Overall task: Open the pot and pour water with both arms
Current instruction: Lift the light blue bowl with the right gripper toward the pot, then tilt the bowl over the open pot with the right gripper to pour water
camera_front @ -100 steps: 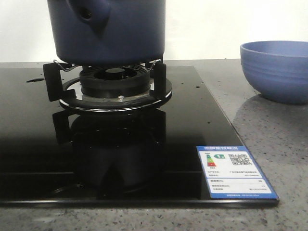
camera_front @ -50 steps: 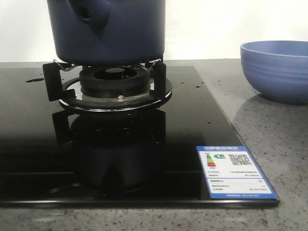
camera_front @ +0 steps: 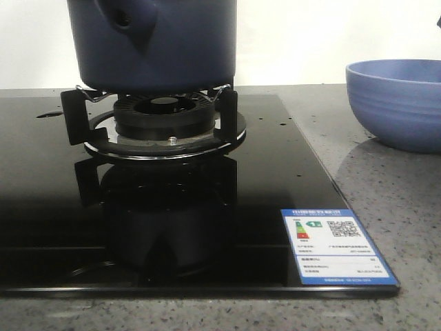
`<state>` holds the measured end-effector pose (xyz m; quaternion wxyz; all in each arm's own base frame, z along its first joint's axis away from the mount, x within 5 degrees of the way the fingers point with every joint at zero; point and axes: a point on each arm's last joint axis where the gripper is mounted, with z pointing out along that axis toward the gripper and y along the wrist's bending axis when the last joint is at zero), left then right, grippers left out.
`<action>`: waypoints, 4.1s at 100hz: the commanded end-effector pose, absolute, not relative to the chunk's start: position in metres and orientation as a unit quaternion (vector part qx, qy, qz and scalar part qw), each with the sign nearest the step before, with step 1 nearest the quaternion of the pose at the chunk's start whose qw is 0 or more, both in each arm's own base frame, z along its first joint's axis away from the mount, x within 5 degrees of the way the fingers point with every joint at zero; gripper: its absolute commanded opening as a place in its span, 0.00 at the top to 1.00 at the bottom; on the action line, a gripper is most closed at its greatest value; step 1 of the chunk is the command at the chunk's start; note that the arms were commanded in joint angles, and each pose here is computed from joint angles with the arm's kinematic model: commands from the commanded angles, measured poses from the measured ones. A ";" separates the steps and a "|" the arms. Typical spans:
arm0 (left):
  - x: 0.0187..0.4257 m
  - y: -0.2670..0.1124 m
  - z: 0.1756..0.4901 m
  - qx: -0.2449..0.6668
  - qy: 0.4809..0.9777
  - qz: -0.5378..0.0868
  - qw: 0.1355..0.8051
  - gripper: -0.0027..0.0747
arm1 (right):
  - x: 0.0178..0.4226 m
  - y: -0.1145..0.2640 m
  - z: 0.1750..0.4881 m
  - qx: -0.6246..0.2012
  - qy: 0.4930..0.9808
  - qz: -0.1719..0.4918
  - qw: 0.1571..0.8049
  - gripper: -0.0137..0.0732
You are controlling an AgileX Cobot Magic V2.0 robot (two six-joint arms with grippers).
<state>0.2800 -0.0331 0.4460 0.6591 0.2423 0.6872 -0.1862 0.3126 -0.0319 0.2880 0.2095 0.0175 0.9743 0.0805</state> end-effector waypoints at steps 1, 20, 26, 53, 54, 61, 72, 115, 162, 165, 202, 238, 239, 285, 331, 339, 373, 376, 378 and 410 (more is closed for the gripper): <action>0.268 -0.032 0.472 0.219 0.656 -0.194 0.695 0.48 | 0.313 -0.028 0.318 0.013 0.962 0.089 0.258 0.91; 0.268 -0.032 0.472 0.218 0.657 -0.192 0.696 0.49 | 0.318 -0.010 0.362 -0.032 0.953 0.097 0.285 0.91; 0.268 -0.031 0.472 0.217 0.657 -0.192 0.696 0.49 | 0.321 -0.002 0.378 -0.048 0.949 0.102 0.295 0.91; 0.268 -0.031 0.472 0.217 0.657 -0.192 0.696 0.49 | 0.346 0.036 0.432 -0.101 0.929 0.127 0.333 0.91; 0.268 -0.031 0.472 0.217 0.657 -0.192 0.696 0.49 | 0.346 0.037 0.432 -0.102 0.929 0.128 0.333 0.91; 0.268 -0.031 0.472 0.217 0.657 -0.192 0.696 0.49 | 0.352 0.048 0.443 -0.117 0.921 0.136 0.345 0.91; 0.268 -0.031 0.472 0.218 0.657 -0.191 0.696 0.49 | 0.360 0.067 0.460 -0.143 0.906 0.146 0.370 0.91; 0.268 -0.031 0.472 0.214 0.658 -0.188 0.697 0.49 | 0.363 0.134 0.498 -0.192 0.828 0.227 0.476 0.91; 0.269 -0.029 0.472 0.206 0.658 -0.181 0.701 0.49 | 0.381 0.162 0.475 -0.190 0.784 0.224 0.546 0.89; 0.269 -0.029 0.472 0.206 0.658 -0.181 0.701 0.49 | 0.379 0.164 0.476 -0.193 0.777 0.222 0.557 0.89; 0.272 -0.025 0.473 0.189 0.660 -0.166 0.708 0.49 | 0.358 0.169 0.457 -0.179 0.705 0.178 0.663 0.89; 0.272 -0.025 0.473 0.189 0.660 -0.165 0.708 0.49 | 0.344 0.176 0.432 -0.153 0.627 0.133 0.752 0.89; 0.272 -0.025 0.473 0.189 0.660 -0.165 0.708 0.49 | 0.344 0.175 0.431 -0.150 0.625 0.131 0.755 0.89; 0.272 -0.025 0.473 0.189 0.660 -0.165 0.708 0.49 | 0.318 0.183 0.416 -0.117 0.518 0.112 0.840 0.89; 0.272 -0.025 0.473 0.189 0.660 -0.165 0.708 0.49 | 0.308 0.183 0.431 -0.120 0.433 0.094 0.889 0.89; 0.272 -0.025 0.473 0.189 0.660 -0.165 0.708 0.49 | 0.307 0.183 0.432 -0.116 0.426 0.094 0.892 0.89; 0.272 -0.025 0.473 0.189 0.660 -0.165 0.708 0.49 | 0.302 0.181 0.438 -0.108 0.386 0.088 0.912 0.89; 0.272 -0.025 0.473 0.189 0.660 -0.165 0.708 0.49 | 0.302 0.181 0.439 -0.108 0.385 0.088 0.912 0.89; 0.272 -0.025 0.473 0.189 0.660 -0.165 0.708 0.49 | 0.302 0.181 0.439 -0.109 0.384 0.088 0.913 0.89; 0.272 -0.025 0.473 0.189 0.660 -0.165 0.708 0.49 | 0.302 0.181 0.439 -0.109 0.384 0.088 0.913 0.89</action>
